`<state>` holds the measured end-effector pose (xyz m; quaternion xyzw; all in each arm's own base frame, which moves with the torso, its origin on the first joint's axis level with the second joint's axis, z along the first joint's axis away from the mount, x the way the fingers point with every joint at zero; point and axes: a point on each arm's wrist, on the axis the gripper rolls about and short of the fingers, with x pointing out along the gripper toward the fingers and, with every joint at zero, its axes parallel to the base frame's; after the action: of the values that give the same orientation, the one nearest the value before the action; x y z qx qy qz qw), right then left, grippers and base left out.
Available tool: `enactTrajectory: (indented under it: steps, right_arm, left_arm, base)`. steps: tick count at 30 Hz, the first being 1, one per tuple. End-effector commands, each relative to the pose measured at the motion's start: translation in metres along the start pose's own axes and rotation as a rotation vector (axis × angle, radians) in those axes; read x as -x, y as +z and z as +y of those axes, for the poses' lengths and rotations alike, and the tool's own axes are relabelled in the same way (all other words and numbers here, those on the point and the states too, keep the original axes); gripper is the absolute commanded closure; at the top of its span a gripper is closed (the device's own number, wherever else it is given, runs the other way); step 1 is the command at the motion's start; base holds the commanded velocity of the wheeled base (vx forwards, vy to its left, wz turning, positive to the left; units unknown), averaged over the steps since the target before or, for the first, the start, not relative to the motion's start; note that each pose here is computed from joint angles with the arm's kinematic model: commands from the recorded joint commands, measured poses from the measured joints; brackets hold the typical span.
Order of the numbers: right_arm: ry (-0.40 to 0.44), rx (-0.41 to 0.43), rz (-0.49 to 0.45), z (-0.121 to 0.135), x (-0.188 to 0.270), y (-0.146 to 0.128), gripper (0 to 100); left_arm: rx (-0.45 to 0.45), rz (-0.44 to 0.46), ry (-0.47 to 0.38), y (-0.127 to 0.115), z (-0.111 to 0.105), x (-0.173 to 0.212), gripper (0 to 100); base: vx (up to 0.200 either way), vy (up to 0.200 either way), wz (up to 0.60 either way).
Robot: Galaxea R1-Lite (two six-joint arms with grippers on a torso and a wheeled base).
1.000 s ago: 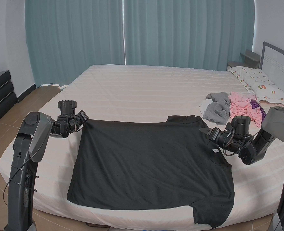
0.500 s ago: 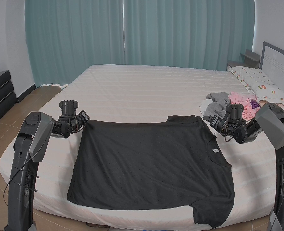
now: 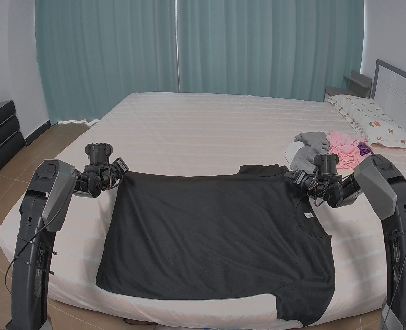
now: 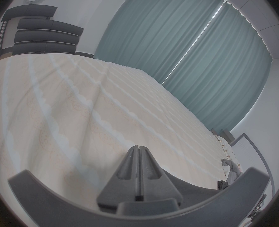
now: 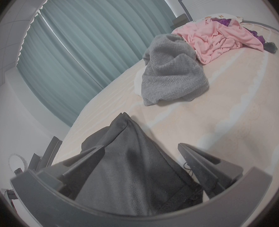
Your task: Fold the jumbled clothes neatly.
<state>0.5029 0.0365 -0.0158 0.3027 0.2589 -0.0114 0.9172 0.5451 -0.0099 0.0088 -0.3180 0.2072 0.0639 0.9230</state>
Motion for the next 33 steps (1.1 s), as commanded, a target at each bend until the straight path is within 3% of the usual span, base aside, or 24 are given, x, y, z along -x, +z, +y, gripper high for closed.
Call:
enactTrajectory:
  steps: [1, 12, 15, 33]
  right_arm:
    - [-0.007, -0.001, 0.007, -0.001, -0.007, -0.005, 100]
    - [-0.014, -0.021, -0.046, -0.001, -0.009, 0.004, 100]
    - [-0.003, -0.091, -0.115, 0.003, -0.009, 0.015, 100]
    - [-0.014, -0.104, -0.268, -0.008, -0.01, 0.035, 100]
  left_arm:
    - [-0.003, 0.008, -0.004, -0.004, -0.003, -0.001, 100]
    - [-0.004, 0.002, -0.007, -0.004, -0.004, -0.001, 100]
    - [-0.003, -0.006, -0.011, -0.001, -0.006, 0.0, 100]
    - [-0.002, -0.054, -0.059, 0.007, -0.013, -0.001, 100]
  base:
    - [0.0, 0.0, 0.0]
    - [0.0, 0.0, 0.0]
    - [0.0, 0.0, 0.0]
    - [0.0, 0.0, 0.0]
